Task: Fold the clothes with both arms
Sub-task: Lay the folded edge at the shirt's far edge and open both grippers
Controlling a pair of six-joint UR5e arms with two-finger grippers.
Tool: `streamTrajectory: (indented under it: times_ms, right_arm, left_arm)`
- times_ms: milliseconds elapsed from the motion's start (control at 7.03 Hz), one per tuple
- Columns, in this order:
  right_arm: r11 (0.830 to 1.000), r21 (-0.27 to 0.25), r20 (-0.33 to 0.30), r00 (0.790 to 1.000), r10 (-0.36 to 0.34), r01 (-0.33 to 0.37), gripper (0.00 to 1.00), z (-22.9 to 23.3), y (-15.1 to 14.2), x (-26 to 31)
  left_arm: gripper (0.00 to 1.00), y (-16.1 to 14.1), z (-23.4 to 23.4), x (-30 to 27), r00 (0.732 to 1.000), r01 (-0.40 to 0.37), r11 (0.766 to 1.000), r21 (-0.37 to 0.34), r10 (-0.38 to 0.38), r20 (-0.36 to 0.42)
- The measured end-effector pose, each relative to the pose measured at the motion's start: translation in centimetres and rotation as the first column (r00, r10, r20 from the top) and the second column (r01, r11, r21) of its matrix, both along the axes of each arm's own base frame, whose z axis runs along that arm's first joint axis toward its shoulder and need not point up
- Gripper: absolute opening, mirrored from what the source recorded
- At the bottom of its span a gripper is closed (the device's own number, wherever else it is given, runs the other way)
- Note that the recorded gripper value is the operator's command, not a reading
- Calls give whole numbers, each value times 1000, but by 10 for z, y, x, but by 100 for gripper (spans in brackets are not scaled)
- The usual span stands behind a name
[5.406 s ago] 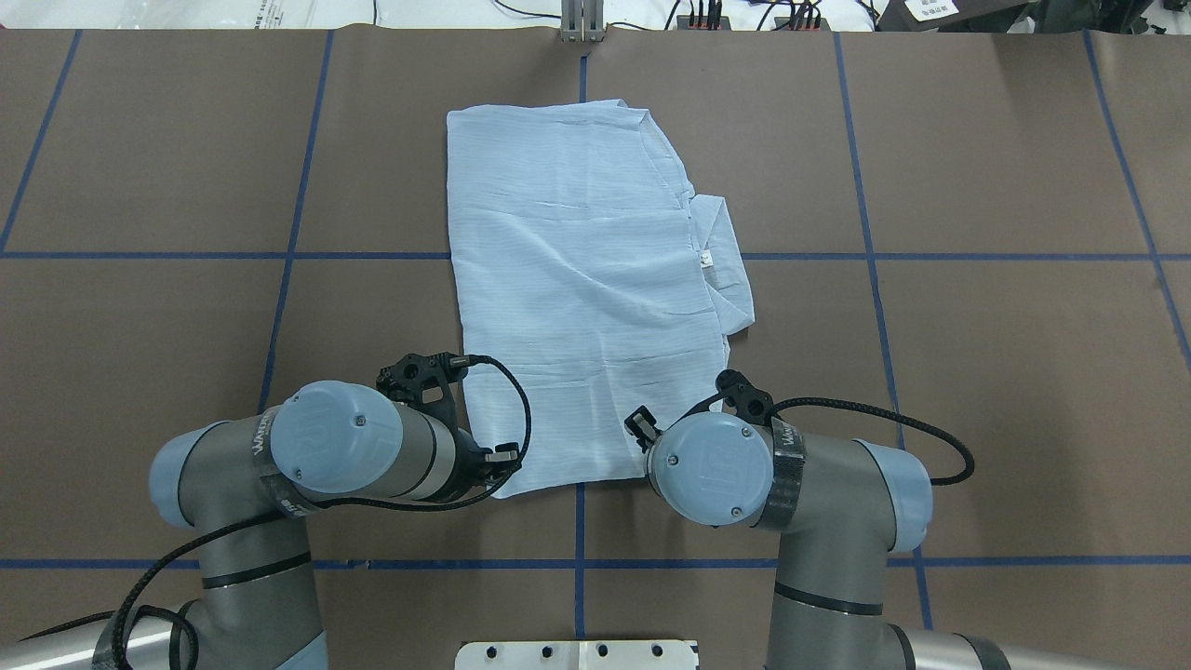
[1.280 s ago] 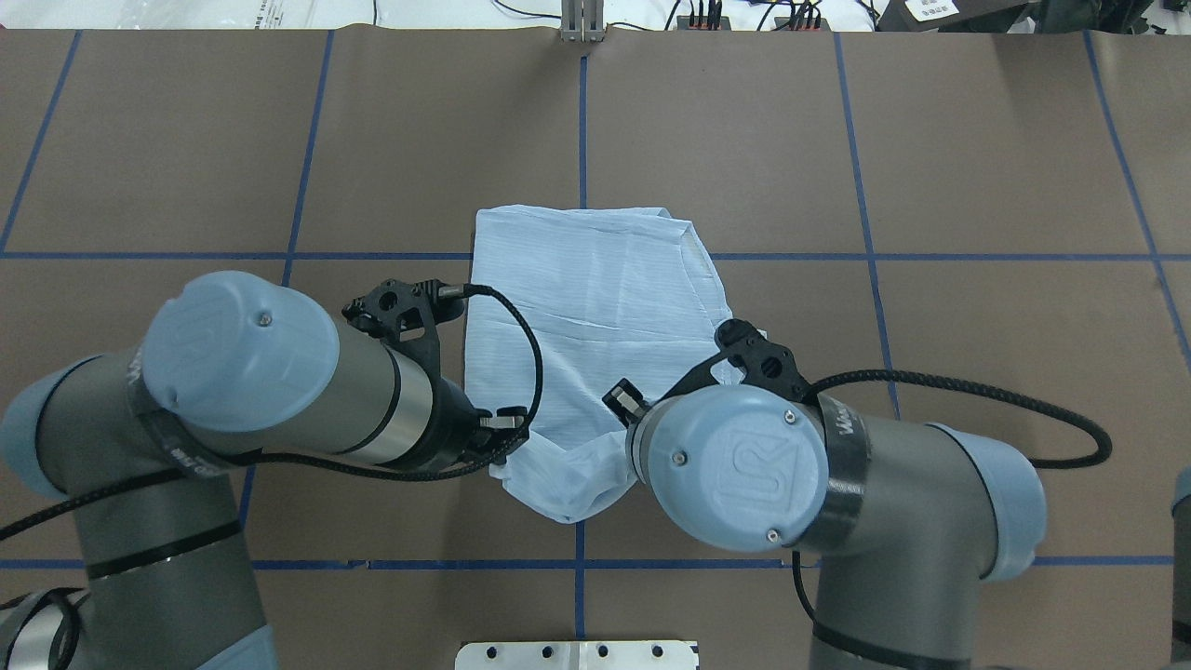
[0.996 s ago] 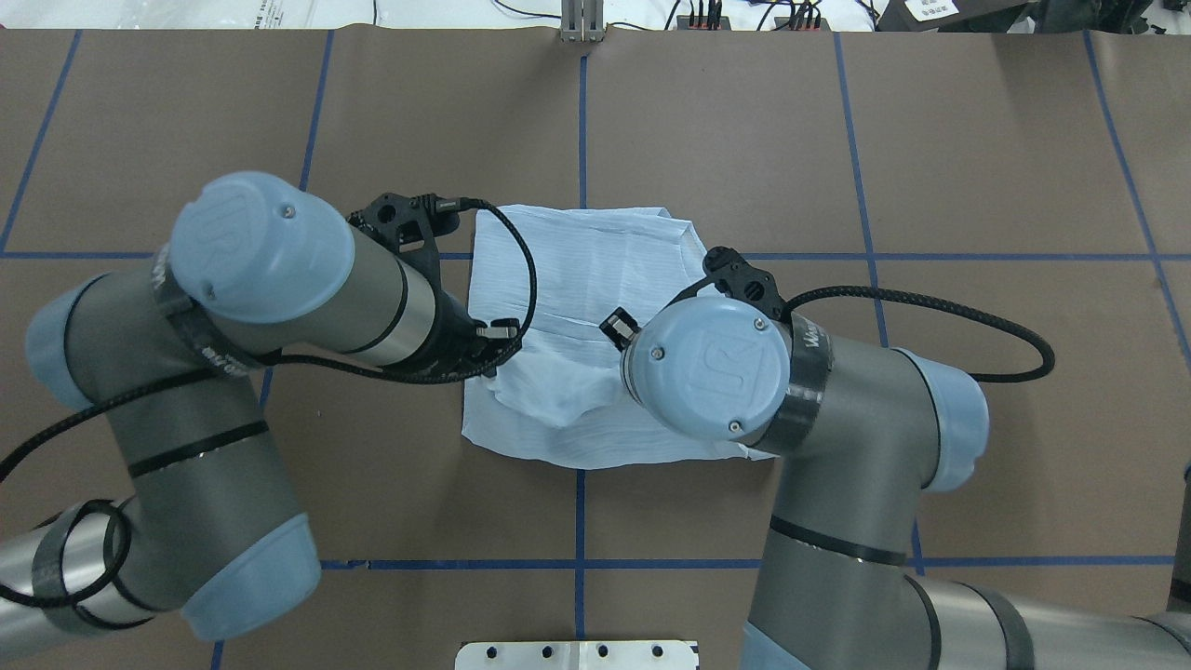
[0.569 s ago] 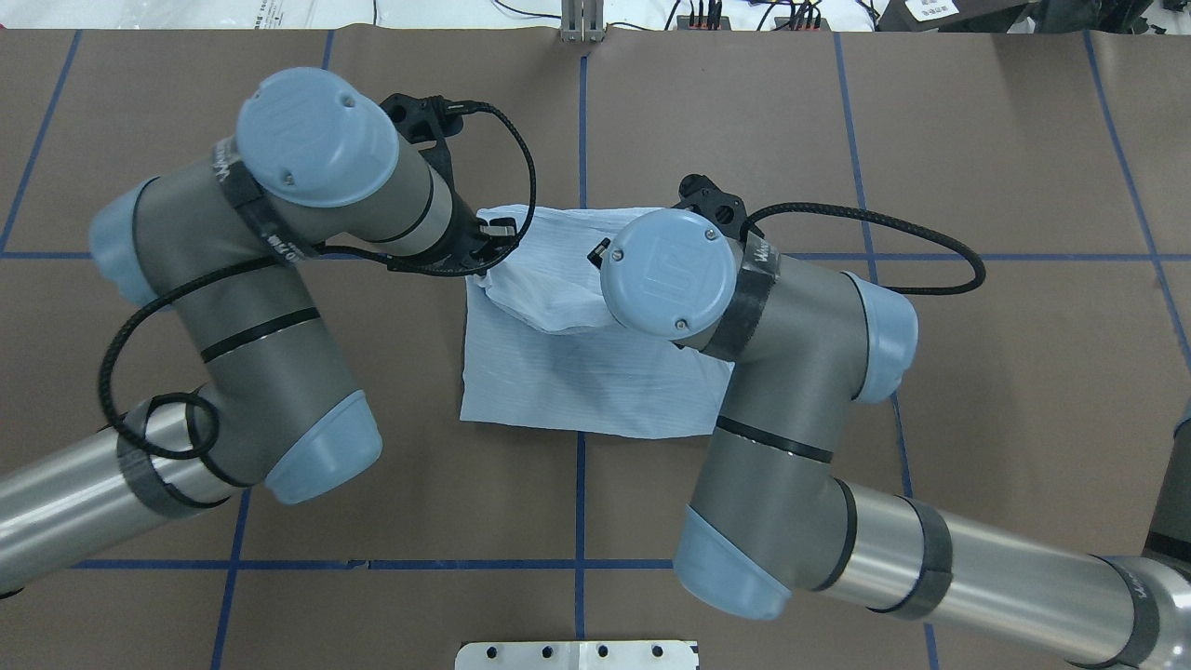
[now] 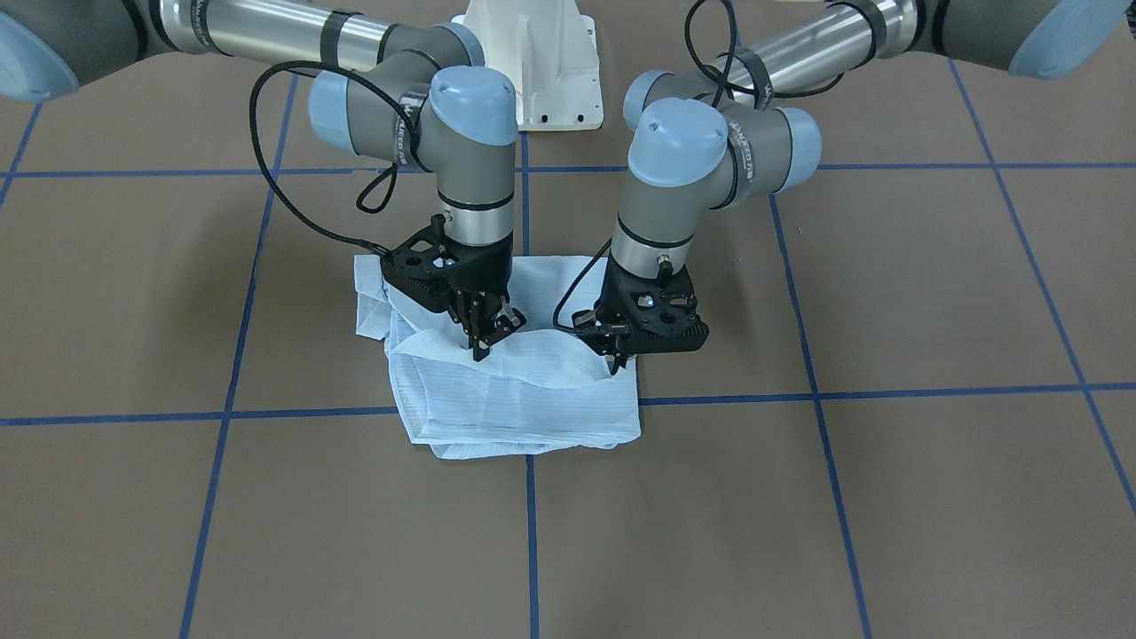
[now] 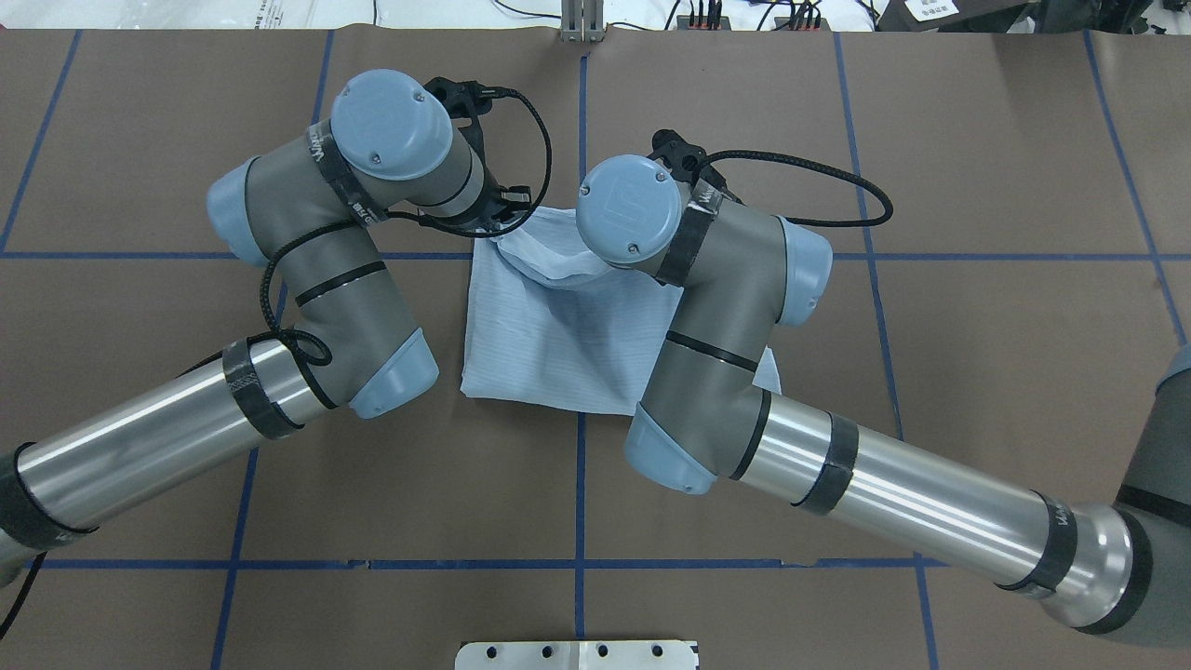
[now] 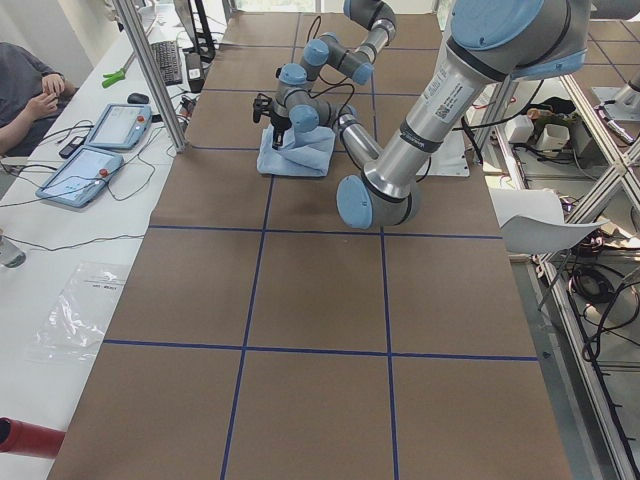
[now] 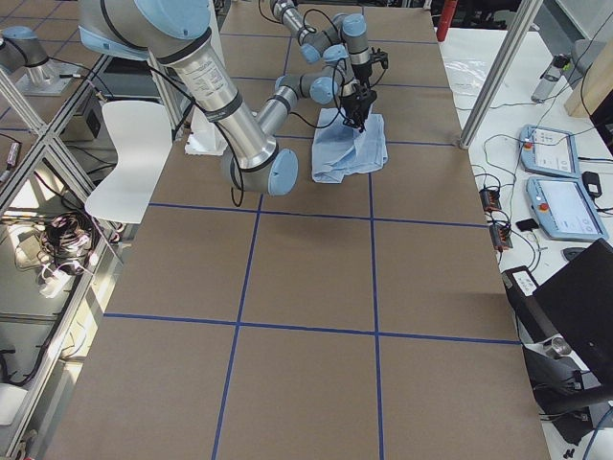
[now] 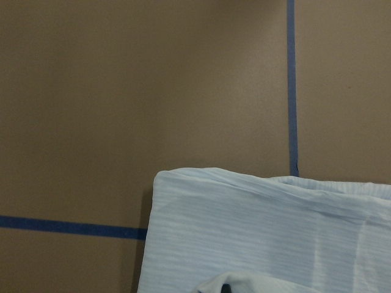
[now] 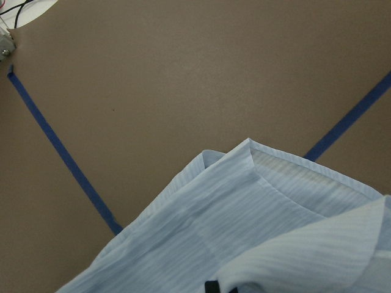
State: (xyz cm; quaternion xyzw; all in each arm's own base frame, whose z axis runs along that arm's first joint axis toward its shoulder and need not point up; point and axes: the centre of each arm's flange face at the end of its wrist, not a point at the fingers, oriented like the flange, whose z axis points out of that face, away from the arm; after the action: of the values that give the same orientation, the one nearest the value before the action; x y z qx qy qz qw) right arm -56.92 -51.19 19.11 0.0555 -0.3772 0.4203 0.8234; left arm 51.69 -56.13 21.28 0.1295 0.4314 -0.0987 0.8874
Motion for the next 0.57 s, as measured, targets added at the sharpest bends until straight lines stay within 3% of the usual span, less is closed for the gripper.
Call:
streamTrajectory:
  times_ms: [569]
  right_arm:
    - [1000, 7, -51, 999, -11, 12, 0, 28, -30, -9]
  left_arm:
    - [0, -35, 12, 28, 1000, 5, 999, 33, -6, 29]
